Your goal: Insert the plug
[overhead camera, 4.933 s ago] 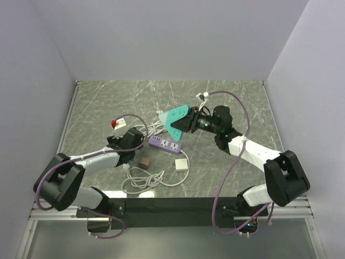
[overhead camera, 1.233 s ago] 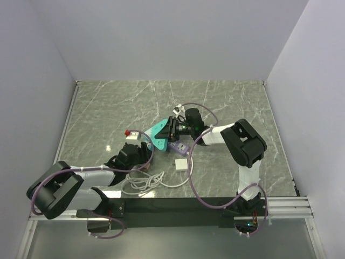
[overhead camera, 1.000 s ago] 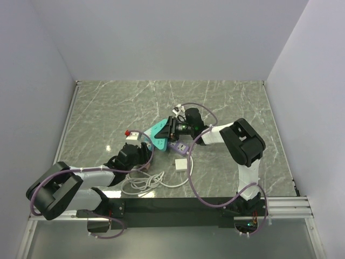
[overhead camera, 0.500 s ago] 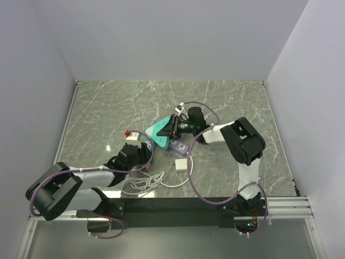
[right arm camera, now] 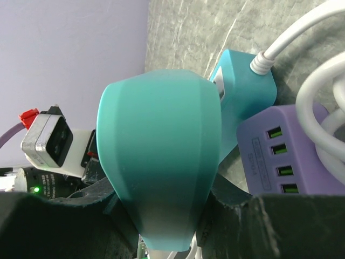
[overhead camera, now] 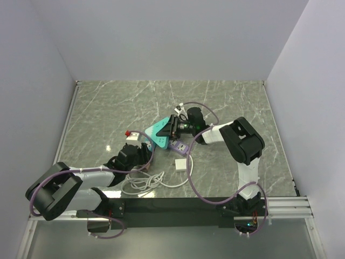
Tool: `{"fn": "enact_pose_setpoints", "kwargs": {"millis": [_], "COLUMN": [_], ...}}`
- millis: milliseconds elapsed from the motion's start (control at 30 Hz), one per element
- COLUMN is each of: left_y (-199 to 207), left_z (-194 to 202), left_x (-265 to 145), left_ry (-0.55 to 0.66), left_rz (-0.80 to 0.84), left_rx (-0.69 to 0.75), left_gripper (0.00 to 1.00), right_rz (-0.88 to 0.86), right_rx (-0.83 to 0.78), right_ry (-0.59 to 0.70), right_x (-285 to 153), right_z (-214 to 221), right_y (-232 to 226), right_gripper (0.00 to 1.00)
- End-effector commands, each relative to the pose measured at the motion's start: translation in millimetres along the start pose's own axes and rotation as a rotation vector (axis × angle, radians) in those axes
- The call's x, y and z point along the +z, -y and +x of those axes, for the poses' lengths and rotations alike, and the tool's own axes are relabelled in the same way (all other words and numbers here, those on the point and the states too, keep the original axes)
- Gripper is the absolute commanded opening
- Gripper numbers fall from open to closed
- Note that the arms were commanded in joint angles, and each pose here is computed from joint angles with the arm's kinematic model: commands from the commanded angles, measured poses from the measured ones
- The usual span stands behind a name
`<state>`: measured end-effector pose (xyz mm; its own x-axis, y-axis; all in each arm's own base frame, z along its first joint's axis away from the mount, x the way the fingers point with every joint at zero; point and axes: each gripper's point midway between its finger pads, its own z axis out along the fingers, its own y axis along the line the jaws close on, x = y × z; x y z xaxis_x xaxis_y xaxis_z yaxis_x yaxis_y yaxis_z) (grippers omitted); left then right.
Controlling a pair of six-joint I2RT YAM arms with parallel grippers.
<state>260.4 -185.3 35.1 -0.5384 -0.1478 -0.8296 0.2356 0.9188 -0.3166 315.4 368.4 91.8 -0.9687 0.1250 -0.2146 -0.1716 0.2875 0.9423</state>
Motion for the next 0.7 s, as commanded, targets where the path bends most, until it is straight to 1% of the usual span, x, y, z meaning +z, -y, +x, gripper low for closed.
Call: {"fn": "enact_pose_setpoints", "kwargs": {"millis": [0, 200, 433, 667], "left_y": [17, 19, 19, 19], "left_z": [-18, -18, -19, -19], "left_x": [1, -1, -1, -2], "left_ry": [0.063, 0.066, 0.071, 0.069], "left_rz": [0.066, 0.073, 0.074, 0.070], "left_rx": [-0.001, 0.003, 0.000, -0.002], "left_gripper": [0.00, 0.00, 0.00, 0.00], "right_rz": [-0.001, 0.018, 0.034, 0.067], "right_rx": [0.004, 0.011, -0.008, 0.027], "right_ry": [-0.025, -0.029, -0.016, 0.012], "right_x": [12, 12, 4, -11], "right_z": [5, 10, 8, 0], "right_y": [2, 10, 6, 23], "right_gripper": [0.00, 0.00, 0.00, 0.00]}}
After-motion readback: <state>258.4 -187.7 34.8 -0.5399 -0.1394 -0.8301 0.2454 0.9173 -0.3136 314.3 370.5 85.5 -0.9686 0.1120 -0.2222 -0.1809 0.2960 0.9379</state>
